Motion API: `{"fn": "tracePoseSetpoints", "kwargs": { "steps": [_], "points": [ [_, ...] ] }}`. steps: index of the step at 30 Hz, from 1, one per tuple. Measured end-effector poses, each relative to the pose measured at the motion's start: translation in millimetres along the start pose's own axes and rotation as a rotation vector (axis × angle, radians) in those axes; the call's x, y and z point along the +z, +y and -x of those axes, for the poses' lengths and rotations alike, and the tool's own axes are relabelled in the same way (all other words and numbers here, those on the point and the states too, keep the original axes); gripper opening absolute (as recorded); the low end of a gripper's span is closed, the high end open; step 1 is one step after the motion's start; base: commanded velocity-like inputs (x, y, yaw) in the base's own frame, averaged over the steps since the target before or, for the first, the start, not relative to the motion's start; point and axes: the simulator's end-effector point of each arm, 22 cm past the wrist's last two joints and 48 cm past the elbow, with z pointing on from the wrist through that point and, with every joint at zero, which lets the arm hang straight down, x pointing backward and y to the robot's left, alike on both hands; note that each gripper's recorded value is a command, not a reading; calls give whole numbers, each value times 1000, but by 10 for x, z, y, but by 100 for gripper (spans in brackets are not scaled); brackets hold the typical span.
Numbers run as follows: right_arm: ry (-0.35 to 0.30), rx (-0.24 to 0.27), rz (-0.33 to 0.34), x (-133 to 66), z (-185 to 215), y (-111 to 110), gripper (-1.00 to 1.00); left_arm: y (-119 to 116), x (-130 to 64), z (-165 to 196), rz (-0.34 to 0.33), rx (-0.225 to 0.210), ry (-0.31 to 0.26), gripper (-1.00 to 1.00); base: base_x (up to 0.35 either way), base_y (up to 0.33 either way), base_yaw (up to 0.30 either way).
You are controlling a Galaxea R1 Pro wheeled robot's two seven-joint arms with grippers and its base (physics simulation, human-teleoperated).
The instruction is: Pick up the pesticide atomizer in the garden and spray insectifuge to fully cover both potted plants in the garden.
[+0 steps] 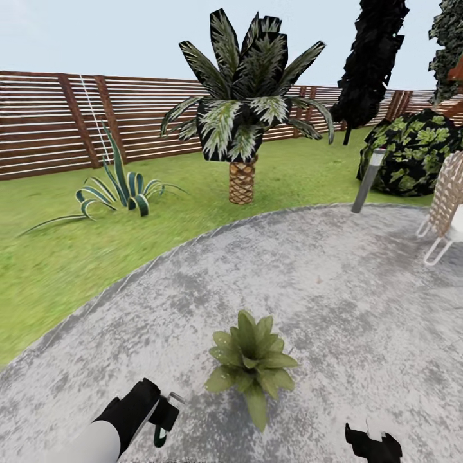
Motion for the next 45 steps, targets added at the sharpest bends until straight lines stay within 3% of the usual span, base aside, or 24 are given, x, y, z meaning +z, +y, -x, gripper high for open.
{"fn": "tracePoseSetpoints", "kwargs": {
  "steps": [9, 14, 26, 34, 45],
  "points": [
    [0, 0, 0, 0, -1, -1, 100, -140, 14, -136, -20, -11, 70, -100, 7, -9, 142],
    [-1, 0, 0, -1, 2, -1, 100, -217, 15, -113, -20, 19, 73, -100, 164, -198, 147],
    [0, 0, 0, -1, -1, 1, 100, -97, 29, -212, 4, 20, 88, -100, 127, -159, 203],
    [0, 0, 0, 1, -1, -1, 100, -116, 35, -210, 3, 24, 87, -100, -164, -179, 19],
    [0, 0, 0, -1, 1, 0, 100, 36, 29, -275, 33, 16, 96, -100, -24, -171, 257]
  ]
}}
